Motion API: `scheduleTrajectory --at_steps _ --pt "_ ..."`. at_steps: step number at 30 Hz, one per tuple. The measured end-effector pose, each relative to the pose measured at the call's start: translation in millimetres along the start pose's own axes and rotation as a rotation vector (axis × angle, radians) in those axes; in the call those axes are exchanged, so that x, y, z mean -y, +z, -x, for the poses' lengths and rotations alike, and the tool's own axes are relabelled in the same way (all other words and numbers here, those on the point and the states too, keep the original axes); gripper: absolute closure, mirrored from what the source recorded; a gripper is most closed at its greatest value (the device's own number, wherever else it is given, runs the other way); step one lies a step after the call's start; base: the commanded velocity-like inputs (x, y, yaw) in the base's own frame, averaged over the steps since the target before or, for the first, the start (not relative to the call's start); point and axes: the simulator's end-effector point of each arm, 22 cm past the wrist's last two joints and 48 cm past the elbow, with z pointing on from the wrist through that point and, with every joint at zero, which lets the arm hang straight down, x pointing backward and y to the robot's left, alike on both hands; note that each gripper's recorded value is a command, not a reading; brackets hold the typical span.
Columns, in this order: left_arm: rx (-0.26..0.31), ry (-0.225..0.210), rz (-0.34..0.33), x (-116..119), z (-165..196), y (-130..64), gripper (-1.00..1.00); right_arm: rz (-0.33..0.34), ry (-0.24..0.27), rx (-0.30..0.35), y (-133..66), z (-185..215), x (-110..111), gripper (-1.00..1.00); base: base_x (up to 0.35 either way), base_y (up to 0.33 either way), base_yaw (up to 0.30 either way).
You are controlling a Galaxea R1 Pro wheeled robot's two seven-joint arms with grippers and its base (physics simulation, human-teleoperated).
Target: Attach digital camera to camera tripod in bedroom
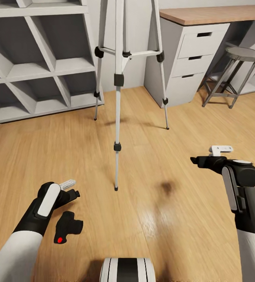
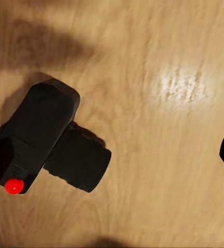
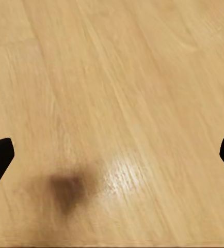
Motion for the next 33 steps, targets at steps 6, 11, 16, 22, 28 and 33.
scheduleTrajectory --at_steps 6,11,16,22,28,33 --pt "-0.021 0.008 0.006 -1 -6 10.3 -1.00 0.025 0.013 -0.074 15.1 -42 -18 -1.00 0.000 0.000 0.000" --pt "-0.039 0.011 0.012 -3 -12 19.7 -1.00 0.048 0.027 -0.165 29.6 -88 -32 -1.00 0.000 0.000 0.000" --pt "-0.048 0.007 0.016 -5 -15 27.3 -1.00 0.055 0.029 -0.277 36.6 -150 -38 -1.00 0.000 0.000 0.000" --pt "-0.060 -0.001 0.022 -9 -19 36.9 -1.00 0.055 0.023 -0.378 36.3 -213 -41 -1.00 0.000 0.000 0.000" --pt "-0.078 -0.004 0.032 -13 -26 47.9 -1.00 0.056 0.015 -0.401 38.3 -244 -43 -1.00 0.000 0.000 0.000" --pt "-0.095 -0.005 0.040 -17 -32 57.3 -1.00 0.059 0.008 -0.364 39.8 -236 -46 -1.00 0.000 0.000 0.000"
